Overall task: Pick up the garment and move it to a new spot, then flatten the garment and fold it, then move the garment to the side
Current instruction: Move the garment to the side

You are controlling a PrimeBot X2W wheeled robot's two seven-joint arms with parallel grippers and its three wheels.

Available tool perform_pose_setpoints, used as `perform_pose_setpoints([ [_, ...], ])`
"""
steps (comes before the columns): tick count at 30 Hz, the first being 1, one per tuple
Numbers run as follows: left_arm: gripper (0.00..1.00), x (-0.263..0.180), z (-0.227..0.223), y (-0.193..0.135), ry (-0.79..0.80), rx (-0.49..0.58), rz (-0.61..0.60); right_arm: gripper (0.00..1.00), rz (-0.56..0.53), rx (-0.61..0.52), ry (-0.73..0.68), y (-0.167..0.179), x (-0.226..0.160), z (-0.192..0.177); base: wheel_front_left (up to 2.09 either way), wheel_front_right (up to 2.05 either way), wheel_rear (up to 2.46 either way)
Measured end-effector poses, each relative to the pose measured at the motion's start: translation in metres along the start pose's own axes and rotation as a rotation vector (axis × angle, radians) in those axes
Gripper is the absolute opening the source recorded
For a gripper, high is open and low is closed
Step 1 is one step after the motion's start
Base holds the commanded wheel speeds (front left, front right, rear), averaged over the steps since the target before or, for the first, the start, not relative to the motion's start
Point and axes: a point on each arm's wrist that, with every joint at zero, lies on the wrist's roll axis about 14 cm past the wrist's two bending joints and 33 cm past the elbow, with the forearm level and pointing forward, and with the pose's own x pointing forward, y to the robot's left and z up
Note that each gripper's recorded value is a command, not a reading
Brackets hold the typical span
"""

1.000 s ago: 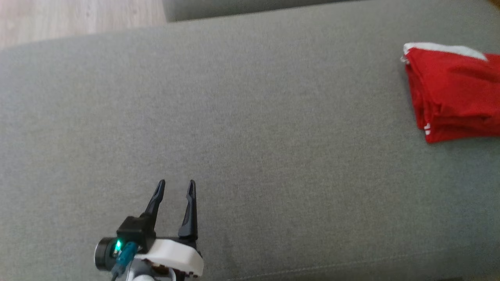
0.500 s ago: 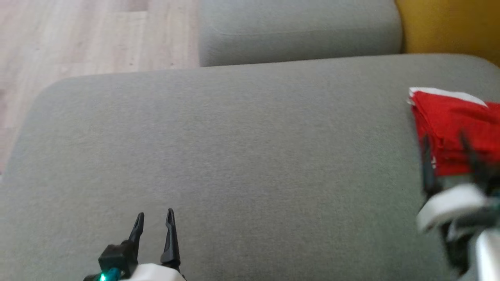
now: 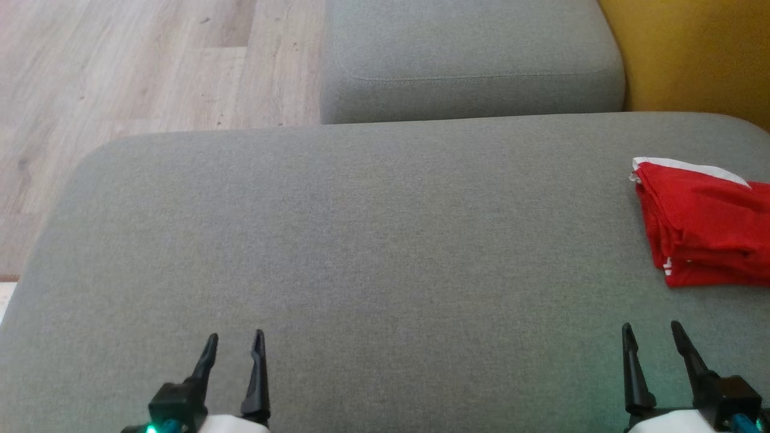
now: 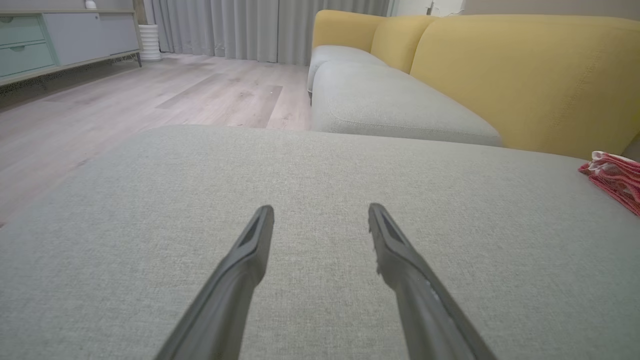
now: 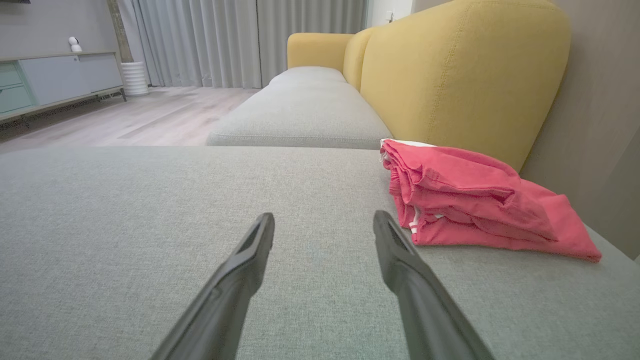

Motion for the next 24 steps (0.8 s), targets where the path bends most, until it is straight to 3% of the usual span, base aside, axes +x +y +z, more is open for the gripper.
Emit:
perform_pose_setpoints([
  [24,1.00,-0.010,-0.010,0.012,0.027,0.011,0.042,1.00,0.051,0.006,-0.062,0.017,0.009,0.017,0.00,0.00,0.00],
])
